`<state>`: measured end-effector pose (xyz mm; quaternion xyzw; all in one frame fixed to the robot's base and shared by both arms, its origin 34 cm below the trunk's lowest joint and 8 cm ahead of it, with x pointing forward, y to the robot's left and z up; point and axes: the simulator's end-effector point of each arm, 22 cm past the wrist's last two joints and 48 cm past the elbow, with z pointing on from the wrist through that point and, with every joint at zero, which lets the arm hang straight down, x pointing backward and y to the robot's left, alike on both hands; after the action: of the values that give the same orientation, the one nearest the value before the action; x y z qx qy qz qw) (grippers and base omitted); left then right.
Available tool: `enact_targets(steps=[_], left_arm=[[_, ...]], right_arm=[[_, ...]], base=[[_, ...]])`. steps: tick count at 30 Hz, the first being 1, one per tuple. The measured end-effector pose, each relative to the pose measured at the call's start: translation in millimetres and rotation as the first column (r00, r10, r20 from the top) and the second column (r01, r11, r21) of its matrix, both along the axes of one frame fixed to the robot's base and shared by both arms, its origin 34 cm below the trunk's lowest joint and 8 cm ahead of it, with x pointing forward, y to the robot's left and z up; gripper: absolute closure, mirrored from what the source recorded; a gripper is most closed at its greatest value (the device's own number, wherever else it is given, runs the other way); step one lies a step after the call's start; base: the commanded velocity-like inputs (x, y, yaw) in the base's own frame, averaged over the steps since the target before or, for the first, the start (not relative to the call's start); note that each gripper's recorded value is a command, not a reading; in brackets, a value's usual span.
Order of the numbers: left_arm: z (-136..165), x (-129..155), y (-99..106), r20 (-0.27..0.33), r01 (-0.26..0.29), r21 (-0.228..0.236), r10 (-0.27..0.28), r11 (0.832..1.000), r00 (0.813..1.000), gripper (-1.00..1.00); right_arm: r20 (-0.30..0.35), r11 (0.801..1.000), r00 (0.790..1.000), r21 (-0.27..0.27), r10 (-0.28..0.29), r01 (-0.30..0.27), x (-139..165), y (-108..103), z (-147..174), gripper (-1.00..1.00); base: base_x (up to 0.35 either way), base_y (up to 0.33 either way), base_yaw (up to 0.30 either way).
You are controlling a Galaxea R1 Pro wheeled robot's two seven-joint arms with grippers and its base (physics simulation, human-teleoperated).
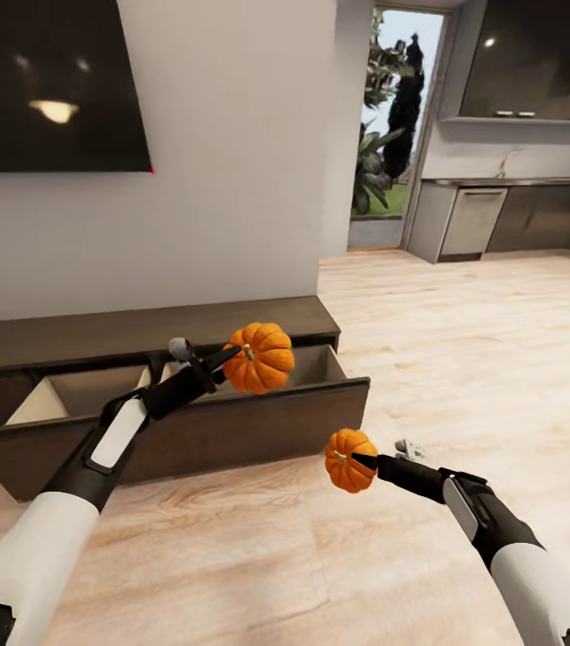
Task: Place each of the two pumpkins and all three candles from the living room inside a cabinet in the living room (use any cabinet), then make sure every cabinet is closed, and position the cauldron so it is next to a table in the living room.
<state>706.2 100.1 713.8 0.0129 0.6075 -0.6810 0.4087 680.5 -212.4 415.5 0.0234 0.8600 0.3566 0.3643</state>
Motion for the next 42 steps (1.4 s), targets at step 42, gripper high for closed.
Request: enact_targets(steps=[42], left_arm=[[9,-3,8,0.044,0.002,-0.025,0.000,1.000,0.999,1.00]], right_arm=[[0.359,0.890,0.920,0.353,0.157,-0.289,-2,45,175,1.00]], base=[[0.267,0.093,0.011]])
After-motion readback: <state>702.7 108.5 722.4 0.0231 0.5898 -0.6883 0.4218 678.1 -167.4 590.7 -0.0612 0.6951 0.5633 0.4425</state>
